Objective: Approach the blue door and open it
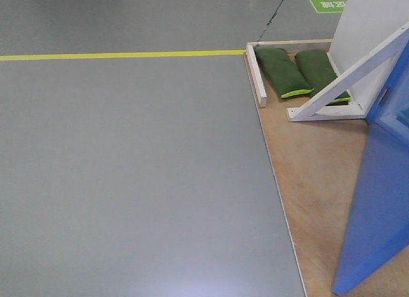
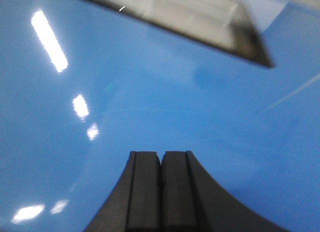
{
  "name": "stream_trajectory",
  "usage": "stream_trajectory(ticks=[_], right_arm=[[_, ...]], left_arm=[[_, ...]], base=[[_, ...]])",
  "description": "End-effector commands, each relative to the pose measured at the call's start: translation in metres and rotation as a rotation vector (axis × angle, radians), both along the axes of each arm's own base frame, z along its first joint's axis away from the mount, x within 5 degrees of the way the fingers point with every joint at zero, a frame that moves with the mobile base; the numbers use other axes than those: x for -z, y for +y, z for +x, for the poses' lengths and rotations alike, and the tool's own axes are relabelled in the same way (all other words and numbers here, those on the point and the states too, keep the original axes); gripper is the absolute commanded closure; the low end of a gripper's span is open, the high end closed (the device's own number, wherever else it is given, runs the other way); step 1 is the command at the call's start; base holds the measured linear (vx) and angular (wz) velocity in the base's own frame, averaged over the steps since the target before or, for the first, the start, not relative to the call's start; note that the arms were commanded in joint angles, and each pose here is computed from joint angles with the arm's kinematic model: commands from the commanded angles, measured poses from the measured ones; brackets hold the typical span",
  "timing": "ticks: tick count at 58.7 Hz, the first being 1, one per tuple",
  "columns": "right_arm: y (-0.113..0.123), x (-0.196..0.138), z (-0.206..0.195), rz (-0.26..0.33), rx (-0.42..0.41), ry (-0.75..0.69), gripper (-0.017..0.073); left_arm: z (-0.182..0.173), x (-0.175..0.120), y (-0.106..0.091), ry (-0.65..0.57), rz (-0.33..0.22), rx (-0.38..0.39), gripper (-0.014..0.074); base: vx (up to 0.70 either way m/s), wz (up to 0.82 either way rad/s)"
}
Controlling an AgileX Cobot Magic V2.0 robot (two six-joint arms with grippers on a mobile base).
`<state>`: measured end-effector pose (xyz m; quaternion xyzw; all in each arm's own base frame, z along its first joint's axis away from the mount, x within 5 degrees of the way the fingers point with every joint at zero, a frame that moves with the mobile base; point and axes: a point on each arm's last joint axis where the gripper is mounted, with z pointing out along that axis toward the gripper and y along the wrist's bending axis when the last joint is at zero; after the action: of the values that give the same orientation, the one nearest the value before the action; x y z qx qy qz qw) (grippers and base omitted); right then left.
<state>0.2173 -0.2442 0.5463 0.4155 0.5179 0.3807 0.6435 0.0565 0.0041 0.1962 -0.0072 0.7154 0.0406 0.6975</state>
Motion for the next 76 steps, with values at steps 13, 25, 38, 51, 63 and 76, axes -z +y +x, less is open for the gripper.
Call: stream_trajectory(ticks=[13, 25, 38, 51, 63, 76], right_arm=[[0.082, -0.041, 0.016, -0.067, -0.228, -0.147, 0.0561], [0.074, -0.028, 0.047, -0.062, -0.133, -0.124, 0.0561], [0.064, -0.002, 0.083, -0.052, -0.113, -0.048, 0.0561], [0.080, 0.016, 0.114, -0.074, -0.166, 0.018, 0.0561], [0.091, 0.031, 0.134, -0.113, -0.197, 0.087, 0.0561], [0.104, 0.042, 0.151, -0.102, -0.246, 0.110, 0.0561]], left_arm=[[-0.002, -0.015, -0.001, -0.118, 0.000, 0.005, 0.0521], [-0.002, -0.015, -0.001, -0.118, 0.000, 0.005, 0.0521], [-0.002, -0.015, -0.001, -0.118, 0.000, 0.005, 0.0521], [-0.002, -0.015, -0.001, -0.118, 0.000, 0.005, 0.0521], [-0.002, -0.015, -0.001, -0.118, 0.000, 0.005, 0.0521], [-0.002, -0.015, -0.001, -0.118, 0.000, 0.005, 0.0521]], base=[[0.00, 0.00], [0.00, 0.00], [0.00, 0.00], [0.00, 0.00], [0.00, 0.00], [0.00, 0.00]])
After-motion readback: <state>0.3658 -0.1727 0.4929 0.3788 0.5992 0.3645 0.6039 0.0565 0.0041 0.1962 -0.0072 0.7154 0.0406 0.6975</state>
